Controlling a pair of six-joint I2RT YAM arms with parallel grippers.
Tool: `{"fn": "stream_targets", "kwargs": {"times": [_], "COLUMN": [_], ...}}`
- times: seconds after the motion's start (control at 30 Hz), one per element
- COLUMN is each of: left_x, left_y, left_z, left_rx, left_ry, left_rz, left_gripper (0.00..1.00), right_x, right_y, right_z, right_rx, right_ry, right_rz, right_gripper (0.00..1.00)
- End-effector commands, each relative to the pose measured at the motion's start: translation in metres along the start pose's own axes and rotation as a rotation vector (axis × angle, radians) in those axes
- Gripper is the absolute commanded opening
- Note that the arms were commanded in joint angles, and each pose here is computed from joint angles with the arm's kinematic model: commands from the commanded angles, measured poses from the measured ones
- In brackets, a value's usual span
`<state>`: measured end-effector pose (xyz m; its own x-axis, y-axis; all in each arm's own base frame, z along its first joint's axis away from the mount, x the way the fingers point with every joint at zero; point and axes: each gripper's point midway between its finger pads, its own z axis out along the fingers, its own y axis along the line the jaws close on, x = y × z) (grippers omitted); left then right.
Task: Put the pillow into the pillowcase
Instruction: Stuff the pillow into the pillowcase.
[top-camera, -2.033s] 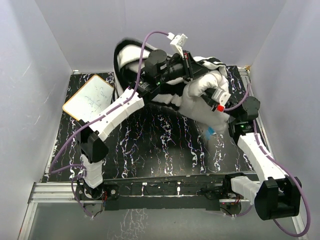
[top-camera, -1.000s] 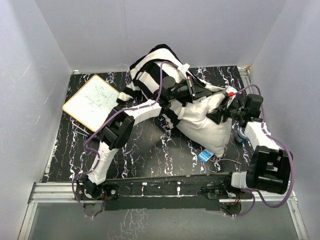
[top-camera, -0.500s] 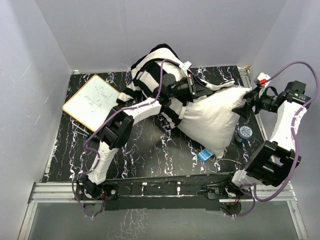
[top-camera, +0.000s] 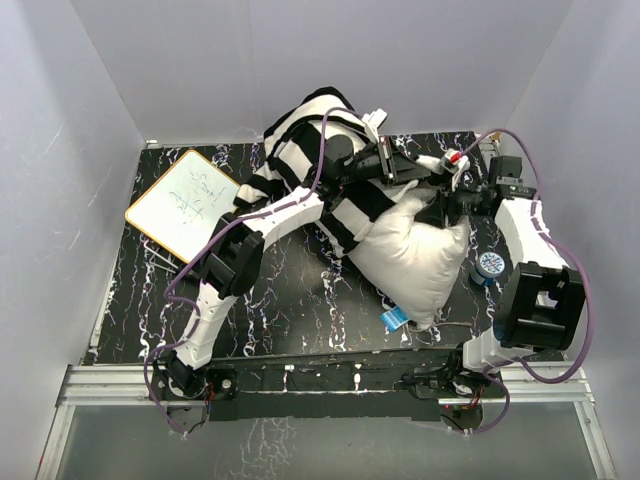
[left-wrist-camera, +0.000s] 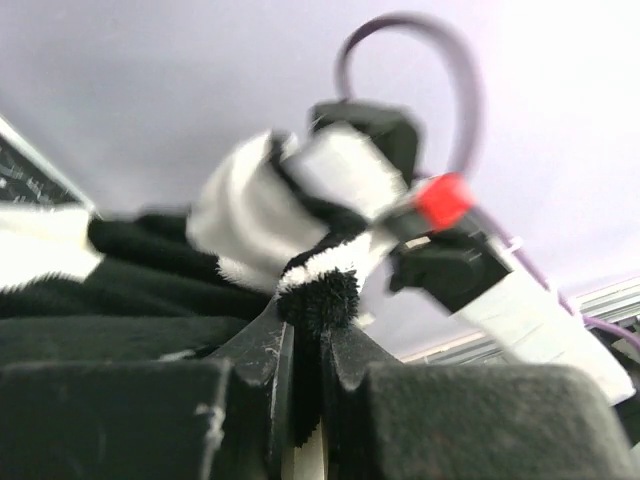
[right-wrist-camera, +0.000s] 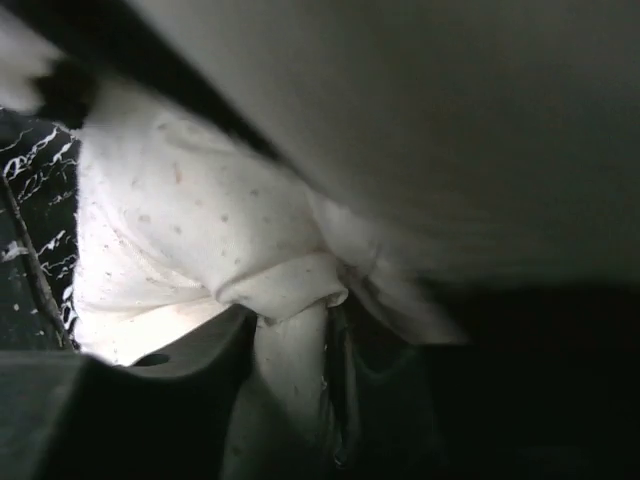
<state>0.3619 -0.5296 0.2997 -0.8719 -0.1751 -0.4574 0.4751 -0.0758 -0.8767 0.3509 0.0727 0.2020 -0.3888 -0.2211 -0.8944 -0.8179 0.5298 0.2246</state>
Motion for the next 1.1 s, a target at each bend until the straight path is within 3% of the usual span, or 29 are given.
{"fn": "stream_targets", "kwargs": {"times": [0.0,0.1,0.27,0.4,0.53,0.67,0.8,0.93,1.07], "left_x": [-0.005,0.007,0.025,0.028,0.035,0.048,0.058,0.069,0.090], "left_y": [-0.145,-0.193,-0.246,-0.265,-0.290,-0.305,-0.288,-0.264,-0.210], "left_z": [0.010,0.018,0.021,0.024,0.036,0.047,0.045,0.042,0.052], "left_rx": [0.233,0.305,0.390,0.445,0.538,0.616,0.611,0.561,0.435], "left_ry": [0.023,0.009,-0.046,-0.103,-0.114,-0.115,-0.122,-0.108,-0.071], "left_rz": [0.140,0.164,0.182,0.158,0.104,0.048,-0.023,-0.073,-0.172], "left_gripper": [0.00,0.00,0.00,0.00,0.00,0.00,0.00,0.00,0.00], "right_x": [0.012,-0.050,-0.179,-0.250,-0.275,-0.246,-0.141,-0.058,-0.032], "right_y": [-0.017,-0.014,0.044,0.086,0.115,0.067,0.013,-0.012,0.003], "right_z": [0.022,0.013,-0.032,-0.070,-0.090,-0.067,-0.006,0.027,0.029], "right_rx": [0.083,0.099,0.001,-0.068,-0.048,0.120,0.193,0.171,0.040], "right_ry": [-0.039,-0.246,-0.648,-0.842,-0.926,-0.825,-0.647,-0.552,-0.528], "right_rz": [0.069,-0.008,-0.223,-0.265,-0.365,-0.300,-0.153,0.042,0.189], "right_gripper": [0.17,0.12,0.08,0.08,0.08,0.08,0.08,0.08,0.09]}}
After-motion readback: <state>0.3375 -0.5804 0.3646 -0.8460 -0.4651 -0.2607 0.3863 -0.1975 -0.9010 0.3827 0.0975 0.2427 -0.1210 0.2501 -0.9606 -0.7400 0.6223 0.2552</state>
